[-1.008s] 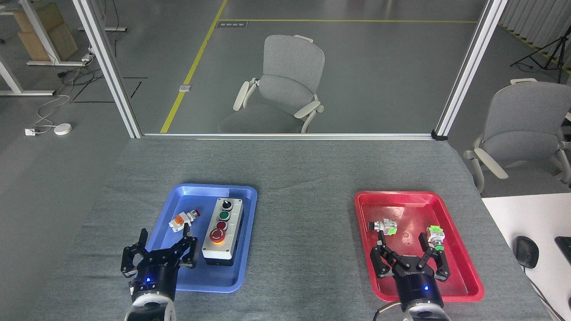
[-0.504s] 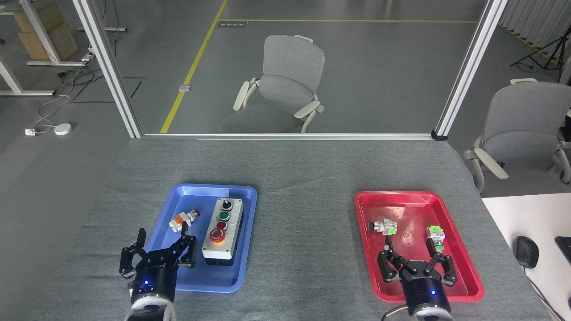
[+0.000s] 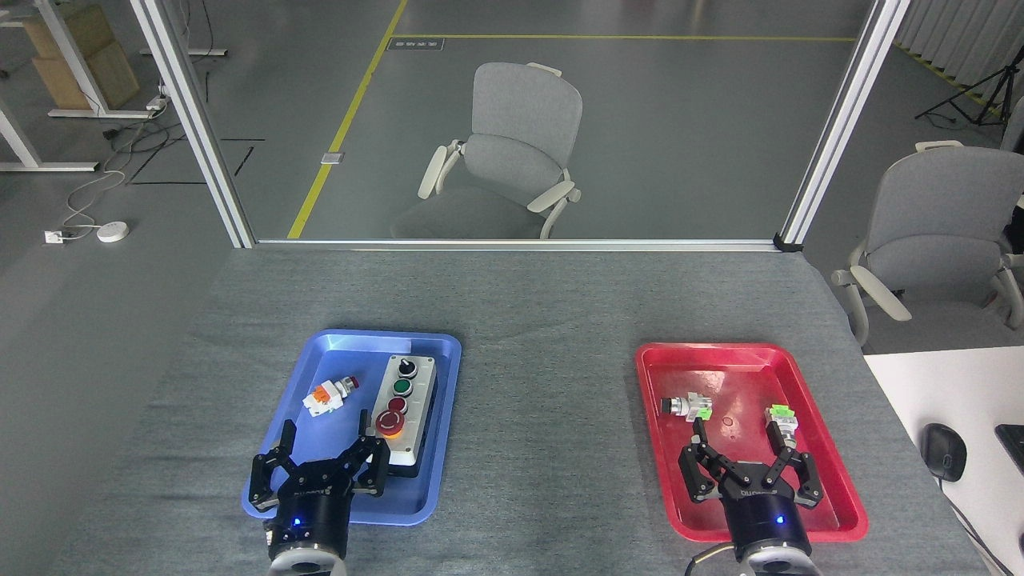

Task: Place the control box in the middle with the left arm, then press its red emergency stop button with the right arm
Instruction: 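Move the left gripper forward to the gray control box's near edge, then close the left gripper on the near end of the control box, then lift the control box off the blue tray and carry it toward the table middle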

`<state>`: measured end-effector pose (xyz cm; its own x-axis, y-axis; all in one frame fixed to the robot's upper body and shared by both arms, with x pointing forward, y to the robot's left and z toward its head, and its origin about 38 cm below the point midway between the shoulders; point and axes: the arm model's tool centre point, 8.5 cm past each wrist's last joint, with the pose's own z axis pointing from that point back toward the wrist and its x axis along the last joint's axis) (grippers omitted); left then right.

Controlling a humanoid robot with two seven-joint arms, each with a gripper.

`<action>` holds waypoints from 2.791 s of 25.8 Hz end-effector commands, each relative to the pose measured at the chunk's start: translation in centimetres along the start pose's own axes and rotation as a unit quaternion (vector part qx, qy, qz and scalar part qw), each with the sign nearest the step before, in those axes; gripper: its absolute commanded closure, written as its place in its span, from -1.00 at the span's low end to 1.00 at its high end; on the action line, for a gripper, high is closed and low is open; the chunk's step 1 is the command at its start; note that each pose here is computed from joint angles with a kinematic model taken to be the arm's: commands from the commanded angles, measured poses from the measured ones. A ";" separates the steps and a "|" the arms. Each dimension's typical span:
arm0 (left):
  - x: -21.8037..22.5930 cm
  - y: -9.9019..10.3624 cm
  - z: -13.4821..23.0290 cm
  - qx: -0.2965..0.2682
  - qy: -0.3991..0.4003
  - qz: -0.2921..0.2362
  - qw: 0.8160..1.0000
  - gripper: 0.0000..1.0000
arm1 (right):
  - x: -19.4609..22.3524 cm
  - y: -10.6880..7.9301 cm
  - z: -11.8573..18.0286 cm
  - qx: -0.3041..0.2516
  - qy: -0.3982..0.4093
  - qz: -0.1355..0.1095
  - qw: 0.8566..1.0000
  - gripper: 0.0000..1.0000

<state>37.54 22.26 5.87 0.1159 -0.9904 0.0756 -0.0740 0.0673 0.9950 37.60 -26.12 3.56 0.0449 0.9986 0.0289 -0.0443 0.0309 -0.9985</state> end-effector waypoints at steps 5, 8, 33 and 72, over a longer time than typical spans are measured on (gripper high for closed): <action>5.4 -4.1 -0.7 -0.051 -0.007 -0.041 0.998 -0.96 | -1.2 -0.1 0.0 -0.002 0.010 0.002 1.000 -0.97; 5.2 -5.3 -1.4 -0.069 -0.005 -0.053 0.996 -0.96 | -1.7 -0.2 0.1 -0.003 0.016 0.001 1.000 -0.97; 3.2 -8.6 -4.0 -0.129 0.010 -0.080 0.988 -0.96 | -0.6 0.0 -0.1 -0.001 0.008 -0.015 1.000 -0.97; 10.7 0.5 -7.8 -0.003 -0.110 0.001 0.994 1.00 | -0.5 -0.5 -0.5 -0.006 0.004 -0.012 1.000 -0.97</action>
<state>46.92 16.04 6.92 -0.0573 -0.9981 0.0239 -0.0682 0.0278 0.9973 38.12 -26.41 3.98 0.0492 0.9971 0.0581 -0.0299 0.0596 -0.9978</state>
